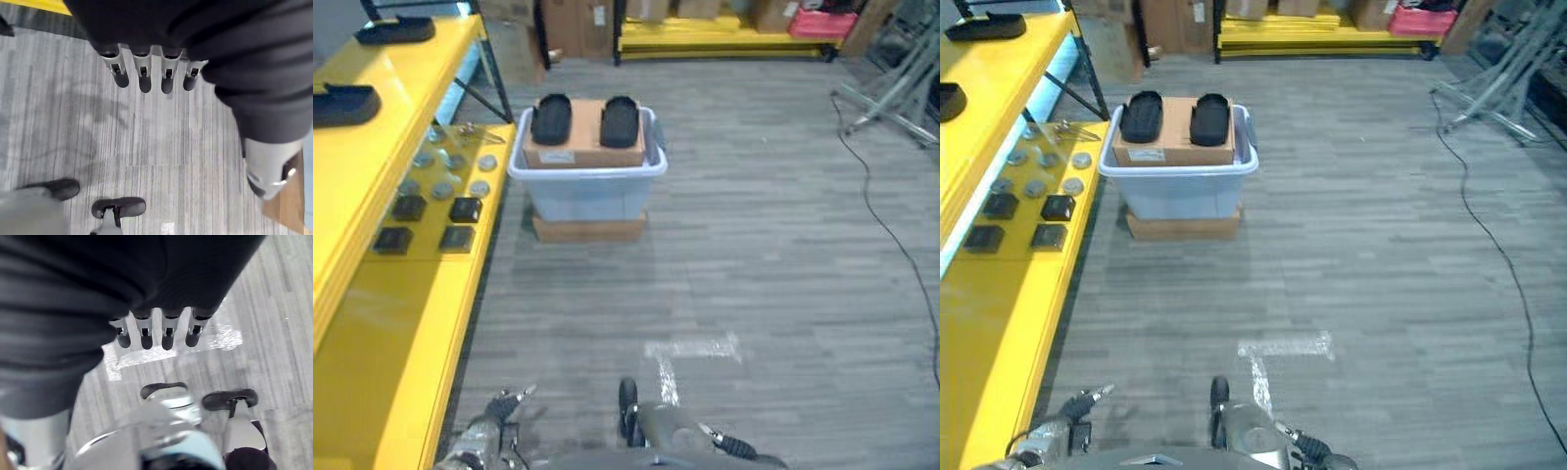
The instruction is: Move parts from the plastic box to the shelf.
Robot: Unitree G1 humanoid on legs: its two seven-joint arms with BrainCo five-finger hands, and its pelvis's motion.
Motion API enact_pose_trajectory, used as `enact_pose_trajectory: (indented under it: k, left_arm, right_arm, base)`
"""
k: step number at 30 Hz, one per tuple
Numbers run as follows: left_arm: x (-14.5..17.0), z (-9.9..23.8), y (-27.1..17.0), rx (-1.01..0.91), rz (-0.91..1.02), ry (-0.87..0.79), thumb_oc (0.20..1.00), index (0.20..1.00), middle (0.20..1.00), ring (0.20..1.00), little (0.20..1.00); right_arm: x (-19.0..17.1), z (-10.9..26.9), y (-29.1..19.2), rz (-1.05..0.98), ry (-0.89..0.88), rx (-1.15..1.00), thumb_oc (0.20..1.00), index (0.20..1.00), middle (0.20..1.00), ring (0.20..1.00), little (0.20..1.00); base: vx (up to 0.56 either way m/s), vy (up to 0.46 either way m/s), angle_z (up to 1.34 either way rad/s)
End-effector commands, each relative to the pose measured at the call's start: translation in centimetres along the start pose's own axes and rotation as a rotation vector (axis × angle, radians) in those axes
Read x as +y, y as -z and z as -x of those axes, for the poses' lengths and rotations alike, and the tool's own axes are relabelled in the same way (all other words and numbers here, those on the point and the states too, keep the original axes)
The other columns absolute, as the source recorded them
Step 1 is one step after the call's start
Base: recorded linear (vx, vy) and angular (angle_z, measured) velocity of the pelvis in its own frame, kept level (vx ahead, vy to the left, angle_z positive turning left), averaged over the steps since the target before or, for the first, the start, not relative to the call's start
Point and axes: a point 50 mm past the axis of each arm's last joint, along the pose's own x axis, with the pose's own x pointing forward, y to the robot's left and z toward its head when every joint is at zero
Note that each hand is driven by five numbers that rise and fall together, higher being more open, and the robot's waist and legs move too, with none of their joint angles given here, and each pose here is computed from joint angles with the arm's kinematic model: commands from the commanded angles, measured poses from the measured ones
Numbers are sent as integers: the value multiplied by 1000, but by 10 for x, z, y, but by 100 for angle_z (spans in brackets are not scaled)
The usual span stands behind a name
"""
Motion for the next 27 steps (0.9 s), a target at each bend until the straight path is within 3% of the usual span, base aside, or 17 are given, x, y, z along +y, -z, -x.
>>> enact_pose_trajectory:
  k: [1, 7, 13, 22, 27]
  left_arm:
    - [2, -3, -26, -67, -1, 10, 1000, 1000, 1000, 1000, 1000]
    - [-6, -1, -11, -46, -65, 40, 1000, 1000, 1000, 1000, 1000]
    - [11, 2, 4, -17, -151, -9, 1000, 1000, 1000, 1000, 1000]
    - [38, 0, -33, -116, -15, -117, 1000, 1000, 1000, 1000, 1000]
    - [30, -1, -49, -172, 11, -69, 1000, 1000, 1000, 1000, 1000]
  right_arm:
    - [-12, 3, -14, 33, 32, -60, 1000, 1000, 1000, 1000, 1000]
    - [-13, 2, -33, 25, 34, -125, 1000, 1000, 1000, 1000, 1000]
    - [-10, 1, -43, -3, 28, -177, 1000, 1000, 1000, 1000, 1000]
    - [-1, -1, -24, 12, -2, -109, 1000, 1000, 1000, 1000, 1000]
    - [-2, -1, -16, 56, -5, -72, 1000, 1000, 1000, 1000, 1000]
  base:
    - [312, -152, -12]
    - [323, 44, -4]
    - [247, 138, -59]
    - [192, 82, -23]
    - [246, -130, -2]
